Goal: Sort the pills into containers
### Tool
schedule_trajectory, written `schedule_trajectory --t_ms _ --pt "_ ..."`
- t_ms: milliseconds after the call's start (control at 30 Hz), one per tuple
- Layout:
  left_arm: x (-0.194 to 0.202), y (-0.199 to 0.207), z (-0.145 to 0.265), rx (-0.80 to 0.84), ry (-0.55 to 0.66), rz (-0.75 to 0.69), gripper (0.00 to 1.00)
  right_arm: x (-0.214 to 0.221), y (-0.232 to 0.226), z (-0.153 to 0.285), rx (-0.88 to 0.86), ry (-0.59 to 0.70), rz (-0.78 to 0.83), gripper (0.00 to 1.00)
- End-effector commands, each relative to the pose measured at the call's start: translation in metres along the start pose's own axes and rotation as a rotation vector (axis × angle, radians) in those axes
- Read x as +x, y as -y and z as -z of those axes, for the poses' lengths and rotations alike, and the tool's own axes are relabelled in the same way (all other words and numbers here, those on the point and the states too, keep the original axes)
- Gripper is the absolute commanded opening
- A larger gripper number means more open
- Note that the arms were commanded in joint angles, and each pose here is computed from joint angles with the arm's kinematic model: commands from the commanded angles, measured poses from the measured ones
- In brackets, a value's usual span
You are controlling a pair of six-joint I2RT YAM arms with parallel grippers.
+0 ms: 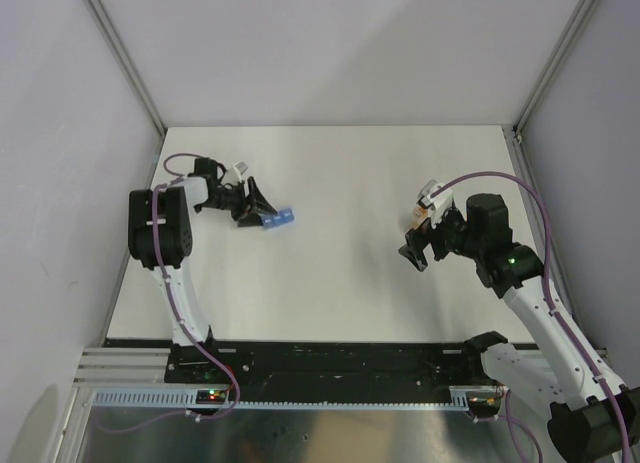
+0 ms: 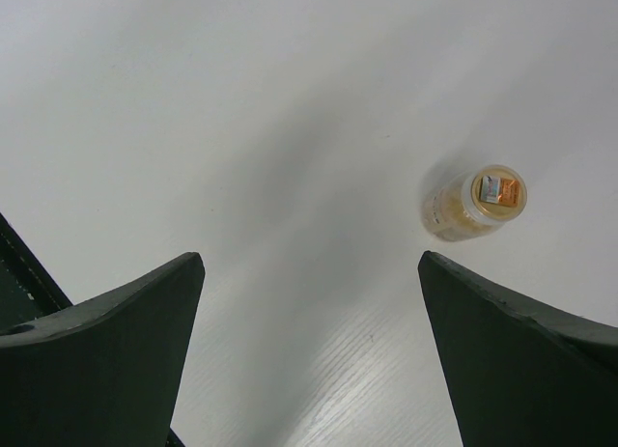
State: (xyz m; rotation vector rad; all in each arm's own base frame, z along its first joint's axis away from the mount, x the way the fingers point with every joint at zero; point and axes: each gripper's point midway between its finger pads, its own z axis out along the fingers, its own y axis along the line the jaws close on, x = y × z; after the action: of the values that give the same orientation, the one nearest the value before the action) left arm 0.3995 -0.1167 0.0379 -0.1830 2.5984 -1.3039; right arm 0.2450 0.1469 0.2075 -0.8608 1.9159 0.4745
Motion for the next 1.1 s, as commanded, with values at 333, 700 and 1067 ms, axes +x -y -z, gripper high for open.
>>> schedule_trajectory --t_ms 333,700,1067 --pt "0.005 -0.005 0.041 -0.168 0.081 -0.142 0.91 -0.003 -0.002 0.001 -0.010 0.014 0.019 0.99" --pt "0.002 0.006 0.081 -0.326 0.191 -0.319 1.00 0.000 0.004 0.001 0.014 0.014 0.022 1.00" --pt "0.005 0.016 0.124 -0.469 0.348 -0.488 1.00 0.002 0.021 0.004 0.086 0.018 0.000 0.99"
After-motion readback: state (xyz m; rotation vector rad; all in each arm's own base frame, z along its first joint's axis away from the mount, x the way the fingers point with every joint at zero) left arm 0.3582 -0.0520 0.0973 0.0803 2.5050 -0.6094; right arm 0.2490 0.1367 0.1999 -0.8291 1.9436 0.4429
